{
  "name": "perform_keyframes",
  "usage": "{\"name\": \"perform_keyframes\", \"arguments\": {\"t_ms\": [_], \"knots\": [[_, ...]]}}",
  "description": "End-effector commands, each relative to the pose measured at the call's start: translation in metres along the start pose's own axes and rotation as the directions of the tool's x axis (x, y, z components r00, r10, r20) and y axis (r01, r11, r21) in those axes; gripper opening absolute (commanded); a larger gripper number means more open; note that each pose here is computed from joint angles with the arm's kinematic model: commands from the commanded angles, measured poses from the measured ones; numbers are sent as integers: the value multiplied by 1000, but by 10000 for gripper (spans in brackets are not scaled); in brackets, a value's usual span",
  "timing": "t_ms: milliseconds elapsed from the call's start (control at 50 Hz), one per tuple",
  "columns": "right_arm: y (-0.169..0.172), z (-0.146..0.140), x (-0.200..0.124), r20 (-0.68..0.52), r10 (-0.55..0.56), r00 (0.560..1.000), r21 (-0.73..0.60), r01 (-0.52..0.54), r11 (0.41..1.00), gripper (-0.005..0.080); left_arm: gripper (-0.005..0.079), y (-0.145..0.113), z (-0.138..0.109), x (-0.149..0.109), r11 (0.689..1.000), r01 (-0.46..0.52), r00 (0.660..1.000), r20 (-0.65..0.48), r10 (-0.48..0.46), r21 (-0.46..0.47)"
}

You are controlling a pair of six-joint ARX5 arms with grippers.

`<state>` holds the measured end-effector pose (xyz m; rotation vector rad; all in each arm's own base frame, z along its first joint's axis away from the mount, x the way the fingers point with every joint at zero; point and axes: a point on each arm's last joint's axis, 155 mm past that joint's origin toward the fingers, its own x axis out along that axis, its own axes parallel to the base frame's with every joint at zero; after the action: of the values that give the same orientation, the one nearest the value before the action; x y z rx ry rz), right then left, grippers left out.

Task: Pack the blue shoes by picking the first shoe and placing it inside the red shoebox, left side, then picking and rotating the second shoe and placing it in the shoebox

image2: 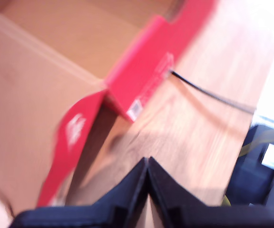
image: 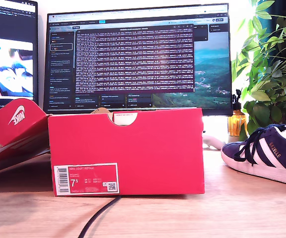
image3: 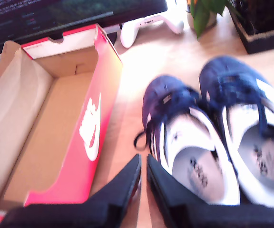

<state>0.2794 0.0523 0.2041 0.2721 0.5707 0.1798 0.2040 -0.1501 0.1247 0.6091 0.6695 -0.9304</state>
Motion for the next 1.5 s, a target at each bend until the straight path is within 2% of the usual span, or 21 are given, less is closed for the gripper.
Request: {"name": "perform_keyframes", "arguments": {"t_ms": [0, 20, 60, 80, 100, 120, 220, 300, 320, 380, 540, 700, 880, 1100, 1240, 1480], "knots": [[0, 0, 7, -46, -8, 999, -21, 7, 1000, 0, -19, -1, 1, 9, 991, 11, 1000, -25, -8, 133], [0, 2, 8, -54, -10, 998, -25, 9, 1000, 0, -19, -1, -1, 12, 985, 15, 999, -37, -8, 174], [-1, 5, 12, -78, -20, 997, -30, 18, 999, 1, -19, -2, -4, 19, 982, 27, 998, -65, -15, 186], [-2, 6, 15, -91, -29, 995, -28, 26, 999, 1, -19, -2, -7, 22, 968, 38, 996, -85, -18, 247], [-3, 8, 16, -103, -36, 994, -26, 33, 999, 1, -19, -1, -11, 25, 968, 38, 994, -106, -12, 249], [-3, 9, 18, -117, -41, 992, -25, 39, 999, 1, -19, 2, -14, 28, 955, 38, 992, -127, 0, 295], [-6, 7, 27, -215, -63, 975, -29, 58, 998, 1, -19, 15, -23, 39, 928, 2, 977, -199, 78, 372], [-8, -1, 34, -312, -80, 947, -31, 74, 997, 4, -19, 24, -18, 46, 909, -28, 973, -199, 121, 417], [-8, -3, 36, -334, -82, 939, -36, 75, 997, 7, -19, 25, -16, 48, 893, -27, 974, -191, 125, 448], [-8, -9, 42, -390, -87, 917, -46, 75, 996, 17, -19, 29, -9, 53, 875, -40, 976, -167, 137, 482], [-11, -27, 55, -494, -100, 864, -43, 91, 995, 34, -19, 36, -1, 64, 863, -62, 978, -142, 153, 501], [-12, -46, 68, -560, -102, 822, -67, 78, 995, 154, -19, 39, 1, 75, 849, -62, 978, -137, 156, 524], [-11, -54, 79, -583, -100, 806, -127, 31, 991, 168, -19, 44, 6, 81, 821, -74, 978, -117, 170, 566], [-15, -63, 84, -612, -118, 782, -189, 0, 982, 205, -19, 50, 16, 82, 812, -115, 978, -76, 193, 572], [-29, -80, 88, -664, -173, 728, -229, 21, 973, 205, -19, 50, 16, 82, 813, -115, 978, -76, 193, 571], [-41, -117, 96, -766, -188, 615, -226, 16, 974, 204, -19, 50, 16, 82, 813, -116, 978, -76, 193, 571]]}}
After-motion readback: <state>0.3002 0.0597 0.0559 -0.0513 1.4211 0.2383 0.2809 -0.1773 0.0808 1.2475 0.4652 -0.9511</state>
